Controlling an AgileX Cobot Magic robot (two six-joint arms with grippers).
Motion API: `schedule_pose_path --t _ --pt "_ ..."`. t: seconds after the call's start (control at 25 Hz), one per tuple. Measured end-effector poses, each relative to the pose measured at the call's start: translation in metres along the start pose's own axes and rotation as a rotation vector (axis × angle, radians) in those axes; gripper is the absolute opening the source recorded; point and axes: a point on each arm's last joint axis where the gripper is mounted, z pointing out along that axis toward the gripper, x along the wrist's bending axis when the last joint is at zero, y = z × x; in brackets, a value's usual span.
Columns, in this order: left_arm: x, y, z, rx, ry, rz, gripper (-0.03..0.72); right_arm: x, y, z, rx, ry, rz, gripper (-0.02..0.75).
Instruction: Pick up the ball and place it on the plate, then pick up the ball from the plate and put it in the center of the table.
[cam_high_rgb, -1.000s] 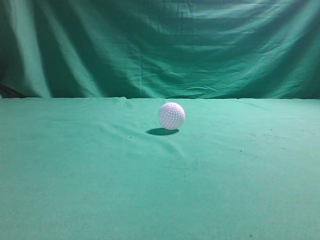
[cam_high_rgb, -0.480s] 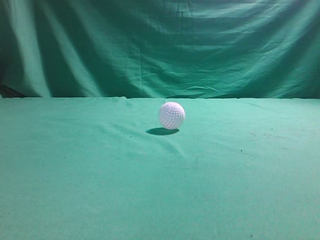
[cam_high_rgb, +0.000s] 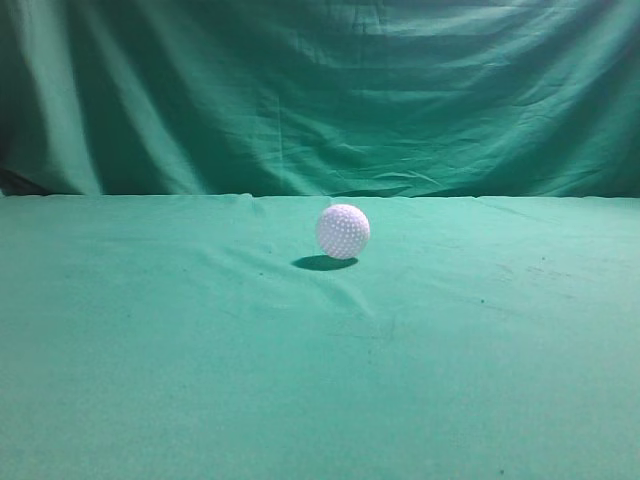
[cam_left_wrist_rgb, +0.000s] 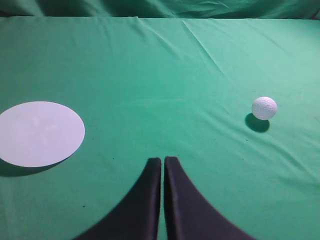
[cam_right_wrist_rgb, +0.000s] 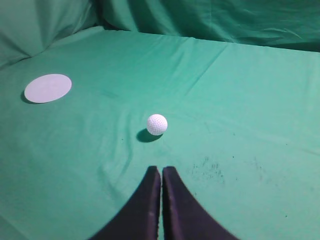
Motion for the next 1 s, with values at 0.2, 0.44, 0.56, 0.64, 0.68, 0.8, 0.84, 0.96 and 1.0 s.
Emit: schedule_pose_path --t 0.2,0.44,0.56,0.64,0.68,0.8,0.84,0.96,1.0 --pt "0.000 0.000 0.000 0.002 0.000 0.000 0.000 -0.001 0.000 0.000 0.001 -0.008 -0.011 0.000" --pt "0.000 0.000 0.000 0.002 0.000 -0.002 0.000 -0.012 -0.017 0.006 -0.073 -0.208 0.035 0.000" --pt "0.000 0.000 0.000 0.002 0.000 -0.002 0.000 -0.018 -0.037 0.011 -0.094 -0.318 0.097 0.000" --pt "0.000 0.000 0.000 0.002 0.000 -0.002 0.000 -0.021 -0.051 0.014 -0.096 -0.383 0.129 0.000" --pt "0.000 0.000 0.000 0.002 0.000 -0.002 0.000 -0.022 -0.056 0.016 -0.097 -0.404 0.140 0.000" --pt "0.000 0.000 0.000 0.002 0.000 -0.002 0.000 -0.026 -0.071 0.023 -0.069 -0.449 0.168 0.000" --pt "0.000 0.000 0.000 0.002 0.000 -0.002 0.000 -0.027 -0.075 0.025 -0.060 -0.457 0.167 0.000" --pt "0.000 0.000 0.000 0.002 0.000 -0.002 0.000 -0.029 -0.088 0.030 -0.027 -0.464 0.164 0.000" --pt "0.000 0.000 0.000 0.002 0.000 -0.002 0.000 -0.029 -0.089 0.031 -0.022 -0.466 0.162 0.000"
